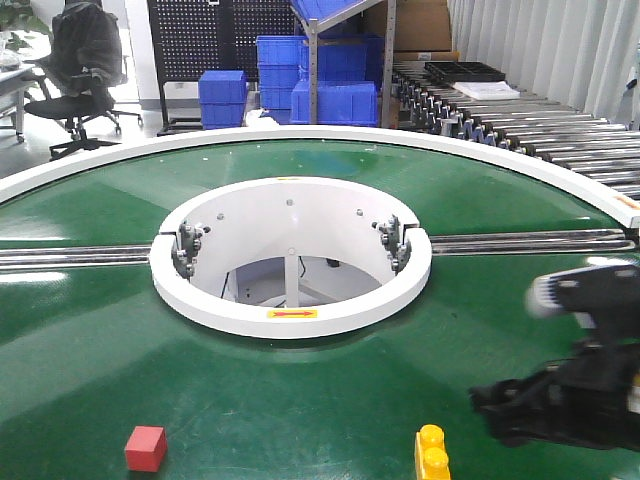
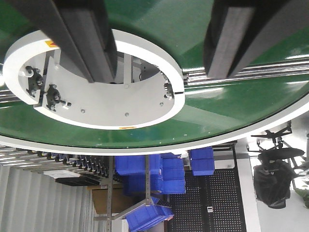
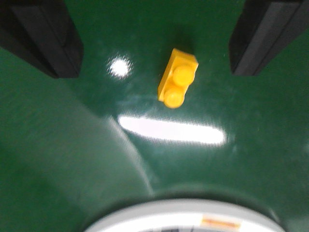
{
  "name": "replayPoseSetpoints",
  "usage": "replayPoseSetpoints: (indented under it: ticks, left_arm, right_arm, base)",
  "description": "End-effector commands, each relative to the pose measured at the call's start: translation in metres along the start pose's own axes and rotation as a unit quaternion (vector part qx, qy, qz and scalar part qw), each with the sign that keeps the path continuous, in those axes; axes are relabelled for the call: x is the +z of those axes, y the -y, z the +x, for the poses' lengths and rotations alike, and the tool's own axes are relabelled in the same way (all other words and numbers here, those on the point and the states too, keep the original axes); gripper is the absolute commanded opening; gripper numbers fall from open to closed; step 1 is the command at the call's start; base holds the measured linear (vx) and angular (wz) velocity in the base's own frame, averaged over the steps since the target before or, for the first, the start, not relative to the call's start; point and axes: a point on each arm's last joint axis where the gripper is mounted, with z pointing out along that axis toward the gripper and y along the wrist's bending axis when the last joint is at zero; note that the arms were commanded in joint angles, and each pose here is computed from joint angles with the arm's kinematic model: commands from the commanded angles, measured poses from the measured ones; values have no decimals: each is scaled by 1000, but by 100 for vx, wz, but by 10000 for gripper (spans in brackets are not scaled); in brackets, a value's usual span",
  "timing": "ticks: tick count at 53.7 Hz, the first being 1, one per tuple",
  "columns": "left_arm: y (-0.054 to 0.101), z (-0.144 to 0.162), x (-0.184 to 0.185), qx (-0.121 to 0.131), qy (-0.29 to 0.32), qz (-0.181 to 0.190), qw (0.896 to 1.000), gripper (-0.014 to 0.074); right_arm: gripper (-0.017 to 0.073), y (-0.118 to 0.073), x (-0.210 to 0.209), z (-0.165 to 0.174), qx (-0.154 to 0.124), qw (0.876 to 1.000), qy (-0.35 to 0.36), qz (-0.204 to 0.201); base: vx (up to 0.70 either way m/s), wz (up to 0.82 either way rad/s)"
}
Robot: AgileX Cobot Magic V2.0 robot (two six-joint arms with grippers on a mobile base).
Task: Pick red and yellow blocks into blue bin
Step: 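Lower the right gripper onto the yellow brick and close it, then lower the left gripper onto the red cube and close it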
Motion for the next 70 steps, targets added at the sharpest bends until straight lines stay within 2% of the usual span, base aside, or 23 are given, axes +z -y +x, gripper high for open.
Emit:
replayPoseSetpoints:
  ticks: [1,6,12,20,31,46,50,54,62,70]
  left_arm:
    - [-1,-21,-3,-3,60,-5,998,522]
    - [-1,-21,-3,-3,60,-5,998,522]
    - [-1,-21,-3,-3,60,-5,998,522]
    - [-1,-20,-3,-2,56,-4,998,522]
    - [0,-19,-3,-2,48,-3,999,522]
    - [0,-18,-3,-2,47,-3,999,522]
    - [0,-17,-3,-2,43,-2,999,522]
    - [0,-17,-3,-2,43,-2,999,522]
    - [0,-17,-3,-7,42,-2,999,522]
    - [1,-14,-3,-7,22,3,1000,522]
  right_arm:
    - [633,-11,13,-22,10,1000,6,-10]
    - [630,-20,44,-26,39,998,-45,-4]
    - [619,-20,70,-29,66,994,-81,20]
    - [599,-21,98,-27,66,991,-111,35]
    - [594,-24,129,-17,105,987,-116,34]
    - [578,-26,166,-1,134,981,-135,42]
    - [515,-26,173,-2,138,980,-134,44]
    - [392,-27,175,-6,143,980,-131,44]
    - [-10,-26,173,-11,136,983,-119,43]
    - [-16,-24,158,-23,110,989,-89,47]
  base:
    - [0,0]
    - [0,0]
    - [0,0]
    - [0,0]
    - [0,0]
    - [0,0]
    - [0,0]
    - [0,0]
    - [0,0]
    - [0,0]
